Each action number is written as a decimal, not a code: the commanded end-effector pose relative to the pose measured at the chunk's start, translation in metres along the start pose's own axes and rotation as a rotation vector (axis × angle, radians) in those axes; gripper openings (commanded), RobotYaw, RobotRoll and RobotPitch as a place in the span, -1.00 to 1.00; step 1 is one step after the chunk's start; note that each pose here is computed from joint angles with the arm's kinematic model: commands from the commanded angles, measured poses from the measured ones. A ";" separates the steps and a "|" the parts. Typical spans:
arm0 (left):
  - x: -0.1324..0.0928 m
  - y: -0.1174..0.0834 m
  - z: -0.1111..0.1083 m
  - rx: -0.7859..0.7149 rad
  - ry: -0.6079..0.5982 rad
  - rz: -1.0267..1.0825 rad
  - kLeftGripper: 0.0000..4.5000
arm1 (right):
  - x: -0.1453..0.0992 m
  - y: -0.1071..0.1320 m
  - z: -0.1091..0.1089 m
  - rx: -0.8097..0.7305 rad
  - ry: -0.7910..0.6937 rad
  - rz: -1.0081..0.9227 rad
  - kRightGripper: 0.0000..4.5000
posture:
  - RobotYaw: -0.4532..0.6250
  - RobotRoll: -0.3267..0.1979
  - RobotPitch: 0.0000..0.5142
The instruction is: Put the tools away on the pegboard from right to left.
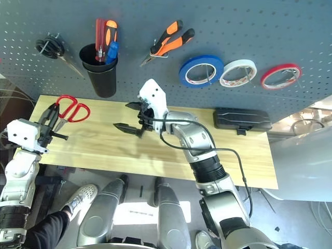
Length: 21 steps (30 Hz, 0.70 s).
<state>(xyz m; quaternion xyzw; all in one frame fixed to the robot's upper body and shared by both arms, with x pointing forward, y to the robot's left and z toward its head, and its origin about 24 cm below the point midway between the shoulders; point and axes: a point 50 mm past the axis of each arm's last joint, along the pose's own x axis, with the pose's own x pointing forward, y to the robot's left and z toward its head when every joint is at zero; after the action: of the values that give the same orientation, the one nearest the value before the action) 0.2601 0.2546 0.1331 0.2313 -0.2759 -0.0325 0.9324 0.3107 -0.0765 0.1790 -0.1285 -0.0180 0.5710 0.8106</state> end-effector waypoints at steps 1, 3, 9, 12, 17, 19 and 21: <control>0.008 0.009 0.011 0.025 -0.067 0.044 -0.99 | 0.002 -0.002 0.015 -0.031 -0.079 0.000 1.00 | 0.23 0.25 0.26; 0.015 0.014 0.012 0.011 -0.071 0.080 -0.99 | 0.004 -0.004 0.021 -0.043 -0.104 -0.011 1.00 | 0.23 0.25 0.25; 0.034 0.024 0.009 -0.093 -0.031 0.179 -0.99 | 0.009 -0.006 0.028 -0.059 -0.136 -0.022 1.00 | 0.23 0.25 0.23; 0.039 0.027 0.009 -0.114 -0.033 0.190 -0.99 | 0.010 -0.006 0.027 -0.058 -0.137 -0.023 1.00 | 0.23 0.25 0.23; 0.046 0.031 0.010 -0.115 -0.040 0.199 -0.99 | 0.010 -0.006 0.025 -0.052 -0.134 -0.031 1.00 | 0.23 0.25 0.22; 0.049 0.031 0.010 -0.113 -0.042 0.193 -0.99 | 0.010 -0.006 0.025 -0.051 -0.132 -0.034 1.00 | 0.22 0.25 0.21; 0.053 0.030 0.011 -0.111 -0.054 0.182 -0.99 | 0.009 -0.006 0.025 -0.050 -0.131 -0.036 1.00 | 0.22 0.25 0.21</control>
<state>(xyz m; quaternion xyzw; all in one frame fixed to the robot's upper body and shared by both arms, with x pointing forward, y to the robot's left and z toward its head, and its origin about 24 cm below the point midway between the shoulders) 0.2972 0.2628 0.1849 0.1466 -0.3268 0.0289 0.9332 0.3170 -0.0663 0.2054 -0.1149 -0.0875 0.5586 0.8167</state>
